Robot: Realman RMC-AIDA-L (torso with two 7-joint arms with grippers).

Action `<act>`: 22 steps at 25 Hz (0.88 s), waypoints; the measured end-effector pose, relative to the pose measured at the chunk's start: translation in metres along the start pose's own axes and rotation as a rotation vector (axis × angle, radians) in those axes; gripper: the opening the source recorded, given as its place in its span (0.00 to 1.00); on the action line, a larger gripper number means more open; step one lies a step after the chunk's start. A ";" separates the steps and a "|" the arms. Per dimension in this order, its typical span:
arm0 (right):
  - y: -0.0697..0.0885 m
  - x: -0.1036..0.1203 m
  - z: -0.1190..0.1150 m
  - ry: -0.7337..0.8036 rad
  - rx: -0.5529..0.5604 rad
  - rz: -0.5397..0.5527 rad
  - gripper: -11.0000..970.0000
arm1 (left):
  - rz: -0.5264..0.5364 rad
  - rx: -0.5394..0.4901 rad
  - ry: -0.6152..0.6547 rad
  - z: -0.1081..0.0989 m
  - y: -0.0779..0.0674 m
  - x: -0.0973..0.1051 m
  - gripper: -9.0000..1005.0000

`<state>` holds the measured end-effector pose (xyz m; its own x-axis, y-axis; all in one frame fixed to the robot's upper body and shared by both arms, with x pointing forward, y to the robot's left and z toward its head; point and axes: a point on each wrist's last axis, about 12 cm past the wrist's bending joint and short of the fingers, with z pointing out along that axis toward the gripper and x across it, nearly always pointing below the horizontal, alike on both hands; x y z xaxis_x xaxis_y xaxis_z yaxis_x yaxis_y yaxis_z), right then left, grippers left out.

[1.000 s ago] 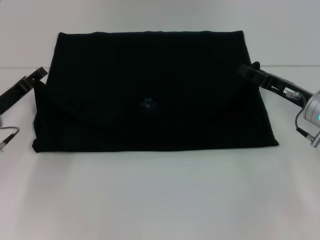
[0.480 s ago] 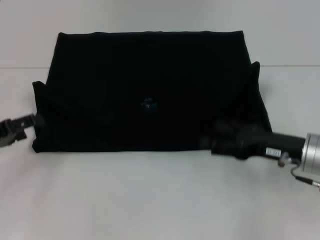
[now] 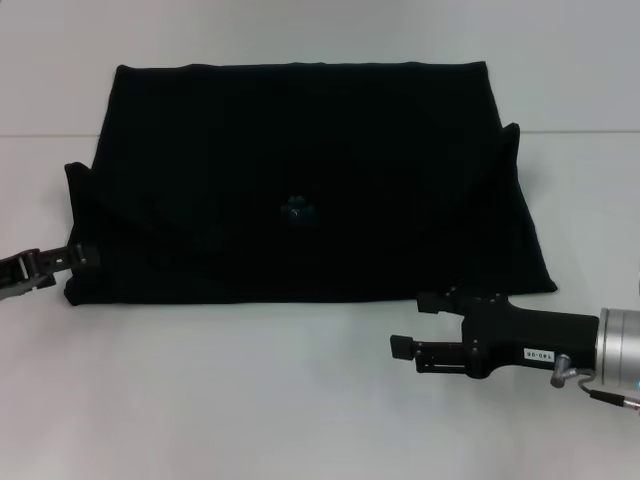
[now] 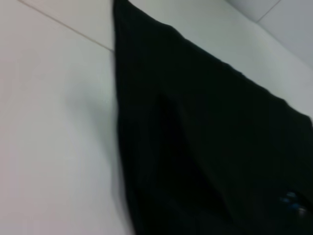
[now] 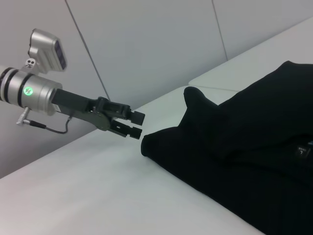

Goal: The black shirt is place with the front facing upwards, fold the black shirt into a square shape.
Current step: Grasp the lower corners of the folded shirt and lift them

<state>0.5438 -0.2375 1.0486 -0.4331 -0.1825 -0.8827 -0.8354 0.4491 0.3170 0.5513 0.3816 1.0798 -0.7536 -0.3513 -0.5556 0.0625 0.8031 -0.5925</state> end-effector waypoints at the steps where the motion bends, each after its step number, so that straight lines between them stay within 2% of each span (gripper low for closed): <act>1: 0.000 0.001 0.000 0.000 0.000 0.001 0.93 | 0.002 -0.011 -0.003 0.002 0.001 0.000 0.94; 4: 0.000 0.001 0.000 0.000 0.000 0.002 0.93 | 0.001 -0.033 -0.015 0.008 0.002 0.002 0.94; 11: 0.001 0.001 0.000 -0.003 -0.002 0.005 0.92 | 0.011 -0.035 -0.021 0.025 -0.004 0.004 0.93; 22: 0.000 0.000 -0.001 -0.015 0.004 0.010 0.90 | 0.019 -0.012 0.036 0.029 -0.011 0.005 0.92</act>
<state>0.5434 -0.2387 1.0490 -0.4365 -0.1648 -0.8845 -0.8293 0.4548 0.3246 0.5657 0.3570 1.0663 -0.7756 -0.3182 -0.5452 0.0698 0.8152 -0.5750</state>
